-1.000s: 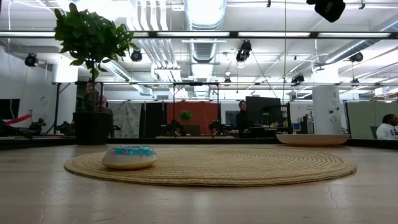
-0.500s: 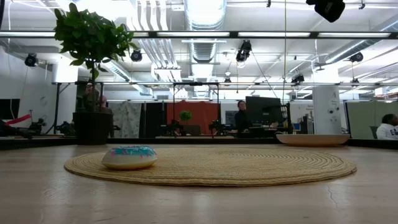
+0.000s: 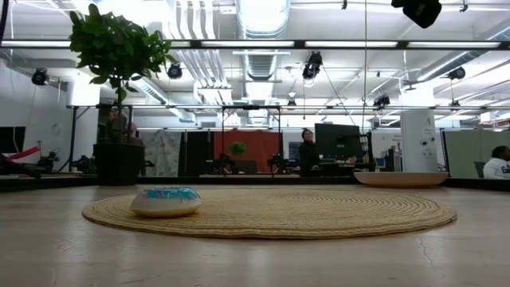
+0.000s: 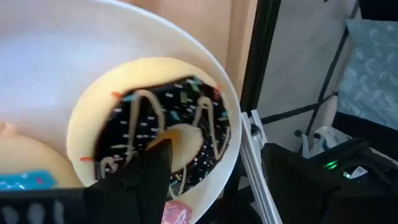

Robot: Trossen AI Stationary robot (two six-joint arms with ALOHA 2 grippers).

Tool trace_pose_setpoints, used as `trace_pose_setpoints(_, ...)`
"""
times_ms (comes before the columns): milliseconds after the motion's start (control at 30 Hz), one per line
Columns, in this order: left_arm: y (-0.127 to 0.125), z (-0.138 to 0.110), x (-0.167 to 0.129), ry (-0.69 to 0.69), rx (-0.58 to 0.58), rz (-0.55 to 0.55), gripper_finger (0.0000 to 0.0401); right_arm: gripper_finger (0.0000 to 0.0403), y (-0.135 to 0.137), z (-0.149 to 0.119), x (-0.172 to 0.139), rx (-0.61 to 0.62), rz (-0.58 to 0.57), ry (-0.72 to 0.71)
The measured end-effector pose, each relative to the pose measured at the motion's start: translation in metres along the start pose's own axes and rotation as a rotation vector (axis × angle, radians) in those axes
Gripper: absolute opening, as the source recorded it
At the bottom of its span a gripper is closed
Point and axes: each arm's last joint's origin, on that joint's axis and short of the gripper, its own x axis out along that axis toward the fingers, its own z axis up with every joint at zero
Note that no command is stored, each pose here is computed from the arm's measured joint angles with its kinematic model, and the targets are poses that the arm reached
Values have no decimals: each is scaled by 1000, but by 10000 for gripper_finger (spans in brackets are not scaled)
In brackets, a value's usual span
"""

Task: Pick & Place donuts
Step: Put the large black donut on the white plate, then put the small blue donut on the gray plate

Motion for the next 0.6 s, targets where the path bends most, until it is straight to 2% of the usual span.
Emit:
trace_pose_setpoints(367, 0, 6, -6, -22, 17, -7, 218, 9, 0, 0, 0, 0, 0, 0)
trace_pose_setpoints(600, -2, 7, -21, 19, 29, 68, 218, 9, 0, 0, 0, 1, 0, 0)
